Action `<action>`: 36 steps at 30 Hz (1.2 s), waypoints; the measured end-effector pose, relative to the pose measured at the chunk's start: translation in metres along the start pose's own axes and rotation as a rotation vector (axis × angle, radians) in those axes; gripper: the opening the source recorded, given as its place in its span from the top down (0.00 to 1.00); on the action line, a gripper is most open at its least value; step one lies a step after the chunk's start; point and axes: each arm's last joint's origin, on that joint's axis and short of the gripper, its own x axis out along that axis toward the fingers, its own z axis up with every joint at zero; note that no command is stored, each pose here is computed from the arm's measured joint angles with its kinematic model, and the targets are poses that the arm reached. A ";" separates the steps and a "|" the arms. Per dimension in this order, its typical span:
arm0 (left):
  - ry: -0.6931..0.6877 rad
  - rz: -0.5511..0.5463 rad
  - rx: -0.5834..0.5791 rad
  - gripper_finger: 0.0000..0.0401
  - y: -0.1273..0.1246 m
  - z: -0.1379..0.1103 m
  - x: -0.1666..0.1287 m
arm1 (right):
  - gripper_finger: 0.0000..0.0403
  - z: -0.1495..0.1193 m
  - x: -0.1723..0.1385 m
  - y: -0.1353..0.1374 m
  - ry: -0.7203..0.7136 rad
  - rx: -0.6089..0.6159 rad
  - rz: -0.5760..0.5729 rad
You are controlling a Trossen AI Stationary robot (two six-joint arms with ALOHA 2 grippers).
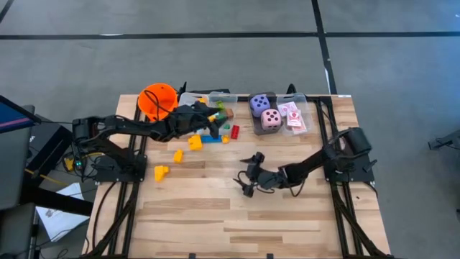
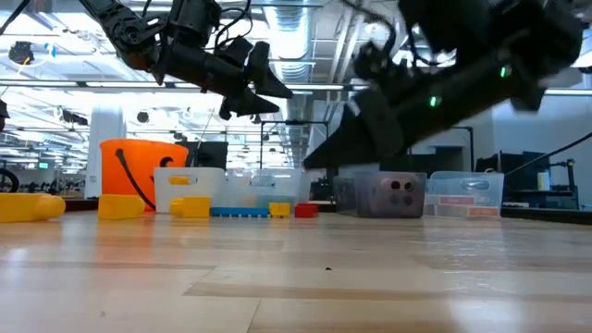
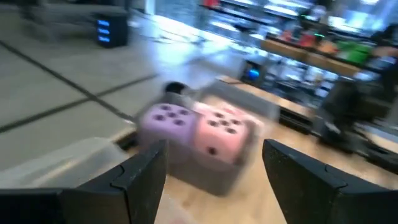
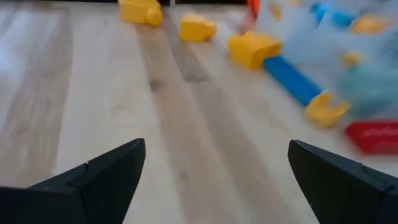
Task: Pick & Place Toys
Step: Put the small yellow game piece into the left transparent bin
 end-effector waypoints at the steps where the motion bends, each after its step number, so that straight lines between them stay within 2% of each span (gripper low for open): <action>1: 0.008 -0.036 0.000 0.37 -0.001 0.000 0.000 | 0.04 0.006 -0.005 -0.002 0.001 -0.025 -0.026; 6: 0.102 -0.280 0.001 0.37 -0.009 -0.006 -0.001 | 0.04 0.038 -0.049 -0.014 -0.007 -0.159 -0.229; 9: 0.205 -0.435 -0.007 0.37 -0.015 -0.013 -0.004 | 0.04 0.058 -0.084 -0.018 -0.051 -0.191 -0.269; 11: 0.288 -0.490 -0.048 0.36 -0.021 -0.020 -0.007 | 0.04 0.067 -0.108 -0.023 -0.061 -0.202 -0.227; 15: 0.433 -0.537 -0.073 0.36 -0.040 -0.036 -0.016 | 0.04 0.075 -0.137 -0.029 -0.038 -0.131 -0.010; 18: 0.495 -0.595 -0.042 0.36 -0.059 -0.045 -0.025 | 0.04 0.072 -0.137 -0.028 -0.066 -0.094 0.097; 22: 0.499 -0.656 -0.002 0.36 -0.086 -0.051 -0.038 | 0.04 0.063 -0.119 -0.024 -0.128 -0.133 0.080; 27: 0.434 -0.591 0.053 0.36 -0.109 -0.055 -0.050 | 0.04 0.051 -0.084 -0.018 -0.150 -0.232 0.016; 30: 0.403 -0.453 0.062 0.36 -0.112 -0.056 -0.053 | 0.04 0.043 -0.064 -0.014 -0.171 -0.276 -0.019; 36: 0.394 -0.133 0.113 0.36 -0.092 -0.046 -0.063 | 0.04 0.032 -0.038 -0.016 -0.197 -0.272 -0.111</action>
